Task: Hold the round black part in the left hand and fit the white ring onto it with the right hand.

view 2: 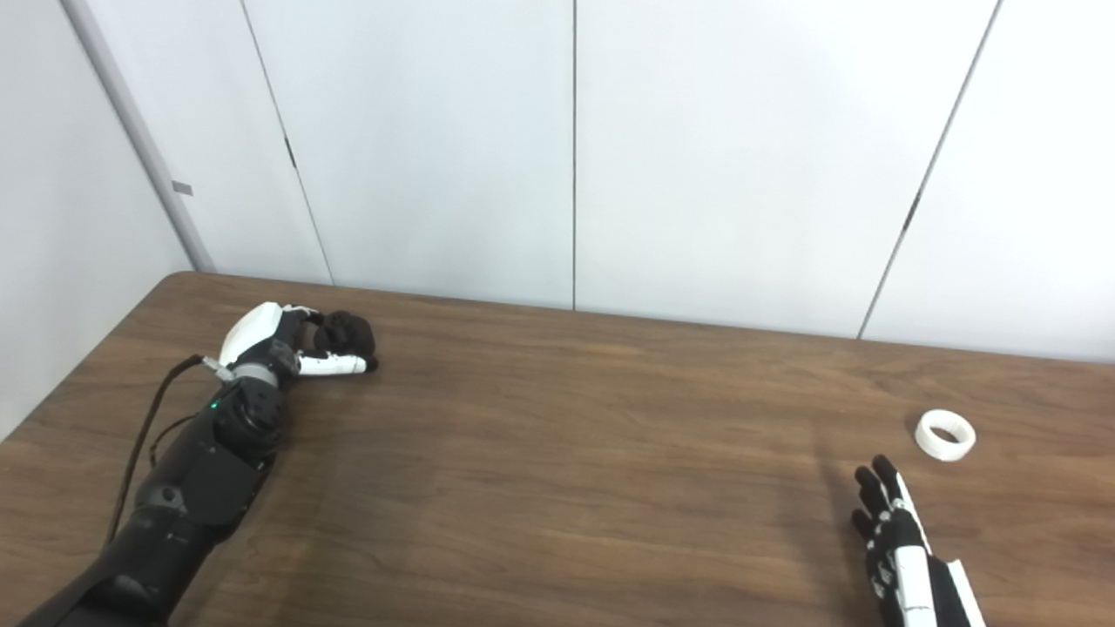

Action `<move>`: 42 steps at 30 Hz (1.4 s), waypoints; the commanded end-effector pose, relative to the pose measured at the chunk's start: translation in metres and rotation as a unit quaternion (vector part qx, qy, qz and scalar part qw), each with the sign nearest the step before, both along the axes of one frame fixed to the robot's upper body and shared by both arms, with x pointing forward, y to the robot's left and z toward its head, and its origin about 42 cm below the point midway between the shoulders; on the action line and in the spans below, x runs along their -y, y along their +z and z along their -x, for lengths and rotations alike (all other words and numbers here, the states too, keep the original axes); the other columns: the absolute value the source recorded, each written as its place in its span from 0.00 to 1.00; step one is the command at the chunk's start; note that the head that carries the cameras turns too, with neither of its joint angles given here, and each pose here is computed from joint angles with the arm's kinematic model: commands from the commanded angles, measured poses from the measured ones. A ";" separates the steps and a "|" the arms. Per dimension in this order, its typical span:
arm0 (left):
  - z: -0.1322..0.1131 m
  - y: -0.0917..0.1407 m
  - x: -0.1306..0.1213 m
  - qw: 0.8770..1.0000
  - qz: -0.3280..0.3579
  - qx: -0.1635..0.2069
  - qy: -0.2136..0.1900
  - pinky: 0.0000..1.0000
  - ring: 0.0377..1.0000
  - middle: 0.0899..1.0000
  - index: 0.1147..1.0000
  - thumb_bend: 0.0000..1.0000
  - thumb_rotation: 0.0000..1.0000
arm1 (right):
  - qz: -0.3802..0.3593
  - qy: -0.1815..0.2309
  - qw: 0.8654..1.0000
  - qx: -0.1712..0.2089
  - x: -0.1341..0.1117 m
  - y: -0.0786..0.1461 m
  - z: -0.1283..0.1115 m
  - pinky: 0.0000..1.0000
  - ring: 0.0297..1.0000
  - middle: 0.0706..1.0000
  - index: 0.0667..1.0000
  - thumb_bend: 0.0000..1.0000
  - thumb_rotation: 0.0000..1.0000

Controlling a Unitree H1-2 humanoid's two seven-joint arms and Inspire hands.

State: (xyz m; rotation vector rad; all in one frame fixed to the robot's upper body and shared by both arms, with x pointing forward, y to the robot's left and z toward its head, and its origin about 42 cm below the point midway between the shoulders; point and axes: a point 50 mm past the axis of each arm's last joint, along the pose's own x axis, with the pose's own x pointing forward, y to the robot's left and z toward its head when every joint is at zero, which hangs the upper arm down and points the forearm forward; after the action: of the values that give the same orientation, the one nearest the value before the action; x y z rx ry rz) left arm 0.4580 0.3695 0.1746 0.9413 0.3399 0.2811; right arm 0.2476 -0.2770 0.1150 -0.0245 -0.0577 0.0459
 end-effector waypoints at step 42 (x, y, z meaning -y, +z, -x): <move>0.004 0.029 -0.008 0.990 -0.066 0.119 -0.024 1.00 0.89 0.75 0.42 0.52 0.04 | -0.007 -0.001 1.000 -0.016 0.000 -0.002 0.006 1.00 1.00 0.96 0.99 0.58 1.00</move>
State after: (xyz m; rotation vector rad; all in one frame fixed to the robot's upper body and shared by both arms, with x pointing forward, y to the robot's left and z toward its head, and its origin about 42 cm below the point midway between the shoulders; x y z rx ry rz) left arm 0.4471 0.3678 0.1708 0.9936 0.1911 0.3240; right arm 0.2465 -0.2773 0.1155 -0.0186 -0.0544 0.0426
